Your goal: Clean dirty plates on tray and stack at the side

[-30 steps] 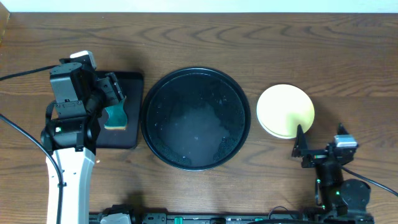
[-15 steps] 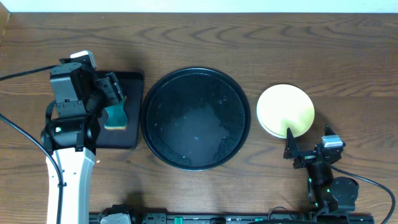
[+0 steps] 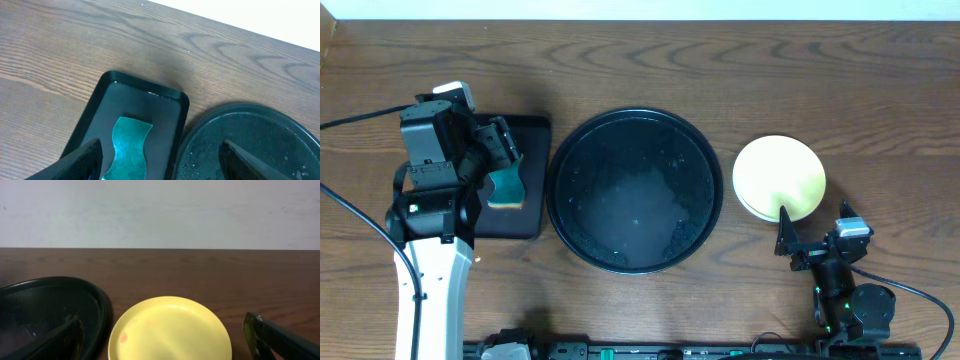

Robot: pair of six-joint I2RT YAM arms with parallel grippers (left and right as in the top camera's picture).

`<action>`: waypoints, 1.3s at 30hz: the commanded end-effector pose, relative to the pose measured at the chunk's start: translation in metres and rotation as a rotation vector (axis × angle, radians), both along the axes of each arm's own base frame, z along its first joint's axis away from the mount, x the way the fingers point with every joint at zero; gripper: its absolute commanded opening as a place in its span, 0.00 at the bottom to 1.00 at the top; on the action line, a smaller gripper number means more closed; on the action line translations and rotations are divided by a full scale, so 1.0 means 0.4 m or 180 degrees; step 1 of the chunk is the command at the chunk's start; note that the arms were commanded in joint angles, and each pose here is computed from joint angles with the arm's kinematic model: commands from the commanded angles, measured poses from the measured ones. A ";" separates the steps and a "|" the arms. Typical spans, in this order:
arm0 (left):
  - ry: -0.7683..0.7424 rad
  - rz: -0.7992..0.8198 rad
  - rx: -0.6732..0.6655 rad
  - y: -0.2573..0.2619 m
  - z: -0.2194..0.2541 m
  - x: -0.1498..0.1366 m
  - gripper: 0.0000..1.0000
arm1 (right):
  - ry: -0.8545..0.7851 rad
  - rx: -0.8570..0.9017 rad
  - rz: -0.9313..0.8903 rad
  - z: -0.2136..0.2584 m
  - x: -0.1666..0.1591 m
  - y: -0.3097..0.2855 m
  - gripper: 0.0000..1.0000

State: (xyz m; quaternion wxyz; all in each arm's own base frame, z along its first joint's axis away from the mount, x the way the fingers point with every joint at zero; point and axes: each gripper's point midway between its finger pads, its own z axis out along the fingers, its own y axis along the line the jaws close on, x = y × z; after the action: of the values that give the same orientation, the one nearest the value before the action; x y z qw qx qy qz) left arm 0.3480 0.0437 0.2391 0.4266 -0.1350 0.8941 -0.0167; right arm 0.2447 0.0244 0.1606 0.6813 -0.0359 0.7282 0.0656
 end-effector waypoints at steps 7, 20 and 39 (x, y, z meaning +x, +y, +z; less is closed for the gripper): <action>-0.0015 -0.0010 -0.0006 -0.003 0.006 0.003 0.75 | -0.0010 0.0023 0.0057 -0.001 -0.001 0.009 0.99; -0.0020 -0.0009 -0.0006 -0.002 0.007 0.003 0.75 | -0.0010 0.0023 0.0058 -0.001 -0.001 0.009 0.99; -0.1148 -0.0069 0.0296 -0.025 0.005 -0.190 0.75 | -0.0010 0.0023 0.0058 -0.001 -0.001 0.009 0.99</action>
State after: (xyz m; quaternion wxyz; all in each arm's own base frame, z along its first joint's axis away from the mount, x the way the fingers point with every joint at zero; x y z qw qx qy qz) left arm 0.2814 0.0349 0.2540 0.5724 -0.1084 0.8127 -0.0099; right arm 0.2447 0.0251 0.1607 0.6813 -0.0361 0.7279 0.0680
